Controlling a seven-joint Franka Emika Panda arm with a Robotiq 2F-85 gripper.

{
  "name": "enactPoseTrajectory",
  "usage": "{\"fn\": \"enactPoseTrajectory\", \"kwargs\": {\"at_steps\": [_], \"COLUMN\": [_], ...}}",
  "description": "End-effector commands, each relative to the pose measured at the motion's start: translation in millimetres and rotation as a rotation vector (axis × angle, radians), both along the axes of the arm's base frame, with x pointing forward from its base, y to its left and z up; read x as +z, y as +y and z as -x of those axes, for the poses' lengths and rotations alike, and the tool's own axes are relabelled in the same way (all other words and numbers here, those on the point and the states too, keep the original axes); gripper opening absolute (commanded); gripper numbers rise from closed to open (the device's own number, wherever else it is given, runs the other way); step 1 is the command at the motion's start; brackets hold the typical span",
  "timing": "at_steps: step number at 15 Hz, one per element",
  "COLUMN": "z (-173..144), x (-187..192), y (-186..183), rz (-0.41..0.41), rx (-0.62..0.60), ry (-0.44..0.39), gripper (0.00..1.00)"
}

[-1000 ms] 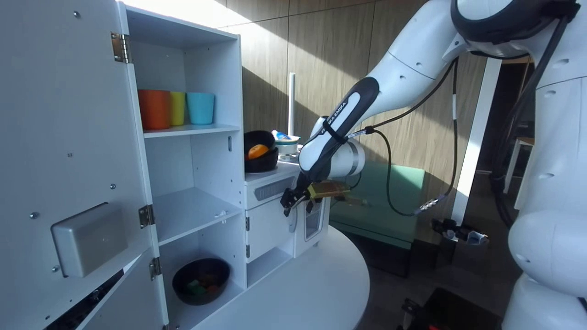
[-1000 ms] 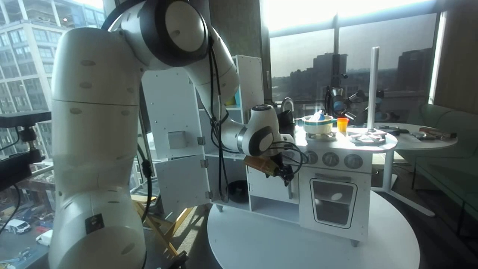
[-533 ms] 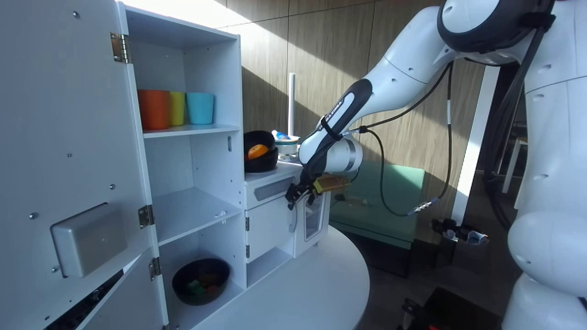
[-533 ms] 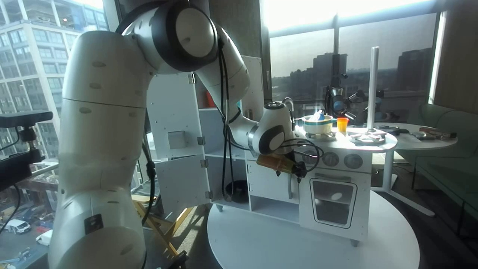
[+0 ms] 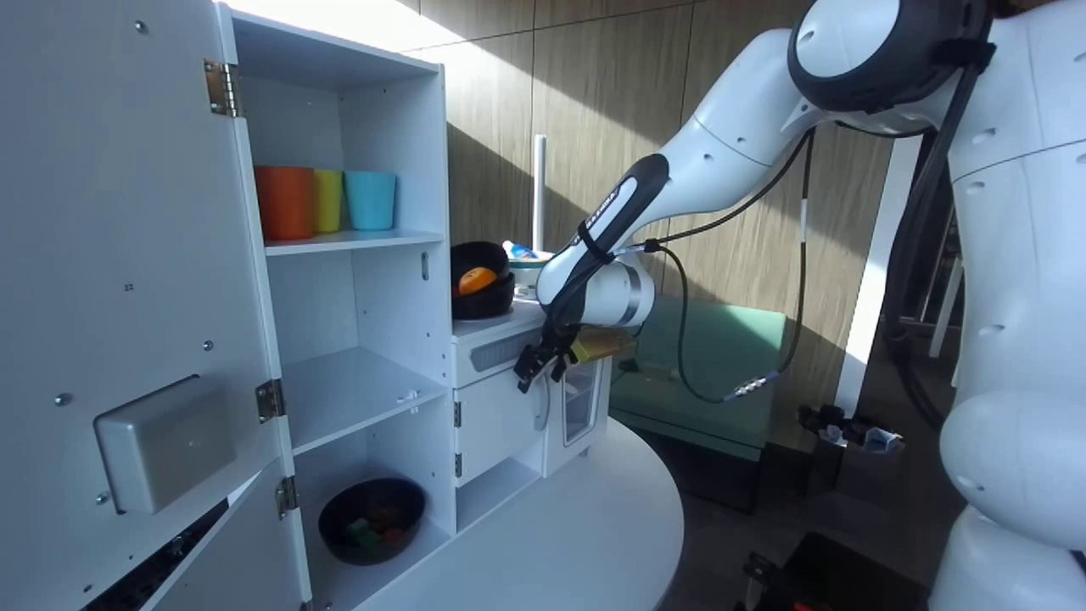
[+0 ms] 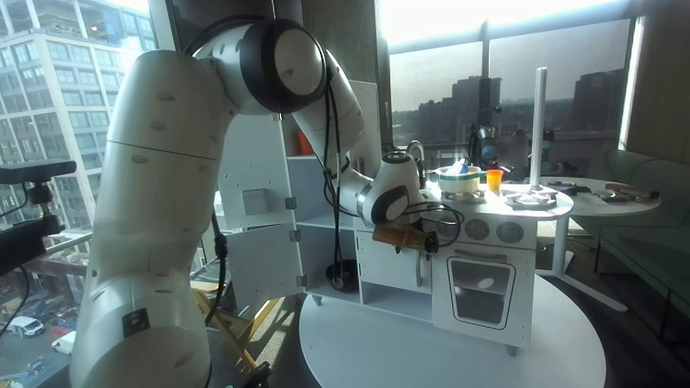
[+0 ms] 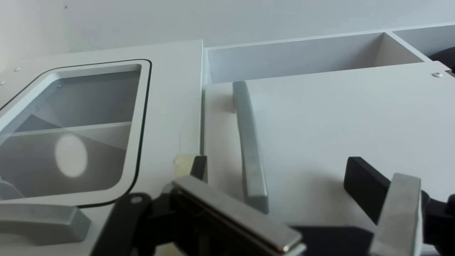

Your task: Open the cabinet doors and the oven door.

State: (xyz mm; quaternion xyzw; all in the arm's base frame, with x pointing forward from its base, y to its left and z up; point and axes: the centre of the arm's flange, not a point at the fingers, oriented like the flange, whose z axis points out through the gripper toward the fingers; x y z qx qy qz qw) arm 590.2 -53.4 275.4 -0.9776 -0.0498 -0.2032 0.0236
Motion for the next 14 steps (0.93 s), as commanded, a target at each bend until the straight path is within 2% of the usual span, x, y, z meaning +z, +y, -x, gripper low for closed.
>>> {"fn": "enactPoseTrajectory", "kwargs": {"at_steps": [1, 5, 8, 11, 14], "z": [-13, -4, 4, 10, 16], "x": [2, 8, 9, 11, 14], "y": [2, 21, 33, 37, 43], "rz": [0.021, 0.029, 0.053, 0.081, 0.198], "rx": [0.094, 0.164, 0.167, 0.182, 0.154], "ry": [-0.046, -0.062, -0.004, 0.019, 0.106], "gripper": [1.0, 1.0, 1.0, 1.0, 1.0]}}
